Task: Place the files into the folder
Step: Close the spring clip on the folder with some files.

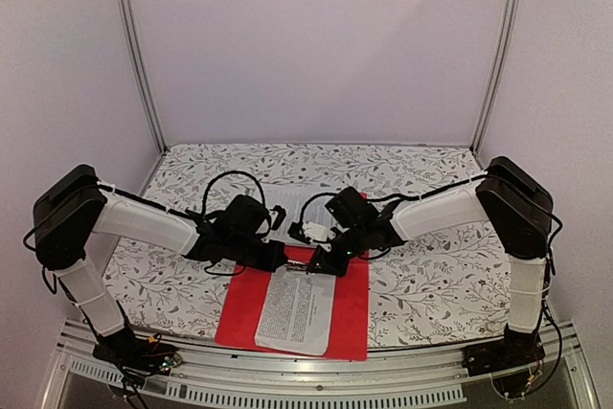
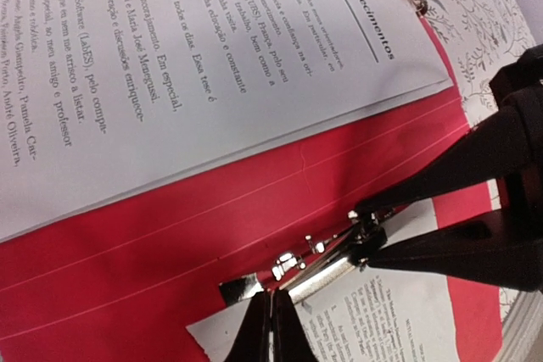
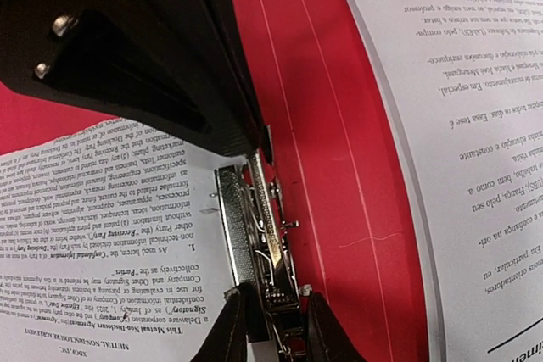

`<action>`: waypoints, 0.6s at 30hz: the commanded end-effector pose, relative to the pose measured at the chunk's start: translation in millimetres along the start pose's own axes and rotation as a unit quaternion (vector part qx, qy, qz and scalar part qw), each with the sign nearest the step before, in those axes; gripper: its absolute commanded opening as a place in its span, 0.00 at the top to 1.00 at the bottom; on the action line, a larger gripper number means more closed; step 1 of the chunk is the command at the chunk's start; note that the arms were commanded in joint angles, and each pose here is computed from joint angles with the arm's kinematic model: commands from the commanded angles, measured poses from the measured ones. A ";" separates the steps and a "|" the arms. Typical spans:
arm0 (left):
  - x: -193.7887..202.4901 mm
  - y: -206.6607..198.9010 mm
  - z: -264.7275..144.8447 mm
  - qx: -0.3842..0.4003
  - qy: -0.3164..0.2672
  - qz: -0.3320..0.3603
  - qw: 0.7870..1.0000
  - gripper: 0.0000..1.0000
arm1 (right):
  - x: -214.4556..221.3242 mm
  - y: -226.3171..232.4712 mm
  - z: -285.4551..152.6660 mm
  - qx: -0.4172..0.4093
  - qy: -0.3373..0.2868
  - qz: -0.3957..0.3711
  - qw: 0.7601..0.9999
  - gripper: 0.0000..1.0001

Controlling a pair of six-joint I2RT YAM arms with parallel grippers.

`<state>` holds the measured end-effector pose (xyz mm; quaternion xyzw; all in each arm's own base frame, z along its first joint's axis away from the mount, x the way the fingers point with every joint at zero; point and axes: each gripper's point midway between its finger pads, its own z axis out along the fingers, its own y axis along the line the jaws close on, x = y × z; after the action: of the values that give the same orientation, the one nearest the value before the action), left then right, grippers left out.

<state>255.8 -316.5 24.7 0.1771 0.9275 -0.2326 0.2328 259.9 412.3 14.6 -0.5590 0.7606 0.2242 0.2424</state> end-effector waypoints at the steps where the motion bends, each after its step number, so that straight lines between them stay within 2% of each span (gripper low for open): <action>1: 114.2 55.3 -2.4 -0.095 0.186 -0.019 0.978 1.00 | 100.0 -12.1 16.0 0.037 0.158 0.044 0.986 1.00; 9: 136.3 67.3 8.3 -0.115 0.220 -0.033 0.968 1.00 | 101.6 -11.2 16.2 0.036 0.163 0.044 0.985 1.00; 18: 140.8 68.4 4.5 -0.115 0.219 -0.046 0.968 1.00 | 105.2 -14.0 17.7 0.043 0.173 0.049 0.983 1.00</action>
<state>253.0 -311.9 7.3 0.1536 0.9372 -0.2263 0.2163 266.1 409.5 13.1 -0.5568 0.7653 0.2114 0.2442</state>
